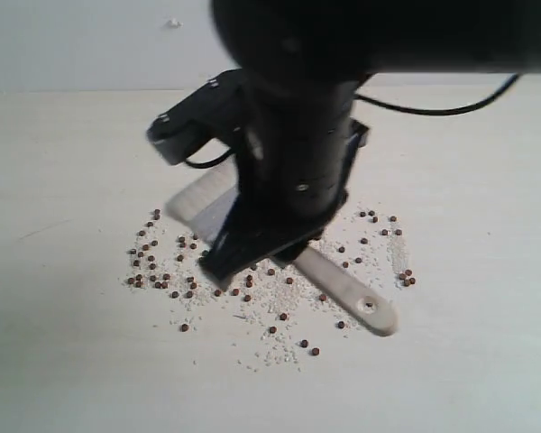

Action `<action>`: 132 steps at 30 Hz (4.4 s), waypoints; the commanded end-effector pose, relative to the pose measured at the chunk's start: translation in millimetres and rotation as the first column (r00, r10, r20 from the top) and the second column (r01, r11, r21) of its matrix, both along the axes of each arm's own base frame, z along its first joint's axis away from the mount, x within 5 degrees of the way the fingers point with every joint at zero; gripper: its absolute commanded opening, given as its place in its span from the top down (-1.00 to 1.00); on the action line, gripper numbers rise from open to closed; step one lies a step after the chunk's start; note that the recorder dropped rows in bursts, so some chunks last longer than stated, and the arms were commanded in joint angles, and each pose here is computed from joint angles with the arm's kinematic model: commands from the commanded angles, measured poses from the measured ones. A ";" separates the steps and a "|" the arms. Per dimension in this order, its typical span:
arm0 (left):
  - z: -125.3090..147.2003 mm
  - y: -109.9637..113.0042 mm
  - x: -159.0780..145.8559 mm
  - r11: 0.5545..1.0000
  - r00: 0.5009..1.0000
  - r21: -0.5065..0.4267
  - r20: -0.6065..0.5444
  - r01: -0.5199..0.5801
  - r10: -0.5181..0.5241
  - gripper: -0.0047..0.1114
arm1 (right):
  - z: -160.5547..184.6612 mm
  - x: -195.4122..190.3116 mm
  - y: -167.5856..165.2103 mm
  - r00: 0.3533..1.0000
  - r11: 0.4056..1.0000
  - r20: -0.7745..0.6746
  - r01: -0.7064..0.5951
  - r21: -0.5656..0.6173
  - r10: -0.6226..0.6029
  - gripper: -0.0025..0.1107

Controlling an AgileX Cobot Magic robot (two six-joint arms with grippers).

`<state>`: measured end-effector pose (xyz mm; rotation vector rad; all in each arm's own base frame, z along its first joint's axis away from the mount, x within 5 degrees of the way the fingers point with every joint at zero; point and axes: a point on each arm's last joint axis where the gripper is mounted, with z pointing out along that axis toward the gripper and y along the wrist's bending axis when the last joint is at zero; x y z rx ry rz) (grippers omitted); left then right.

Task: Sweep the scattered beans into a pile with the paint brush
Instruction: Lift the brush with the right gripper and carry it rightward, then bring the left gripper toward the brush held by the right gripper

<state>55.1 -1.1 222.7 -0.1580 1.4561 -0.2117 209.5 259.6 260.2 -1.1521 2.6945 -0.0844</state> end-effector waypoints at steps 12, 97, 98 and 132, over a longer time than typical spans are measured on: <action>-0.1 0.1 -0.6 1.000 1.000 -0.002 0.005 -0.002 0.002 0.92 | 24.7 -33.4 -98.5 0.999 0.992 -0.043 -0.007 0.127 0.013 0.96; 22.0 -195.9 187.4 -0.429 0.706 0.807 -0.575 0.407 -0.414 0.31 | -36.1 92.6 -110.6 0.939 0.936 -0.333 0.192 0.295 -0.088 0.96; 22.4 -196.1 187.5 -0.438 0.708 0.808 -0.570 0.393 -0.417 0.17 | -39.4 94.6 -111.7 0.936 0.934 -0.341 0.190 0.301 -0.081 0.96; -13.3 -216.3 206.6 -0.536 0.713 0.815 -0.511 0.223 -0.480 -0.24 | -47.8 128.5 -87.2 0.919 0.818 -0.386 0.158 0.553 0.084 0.96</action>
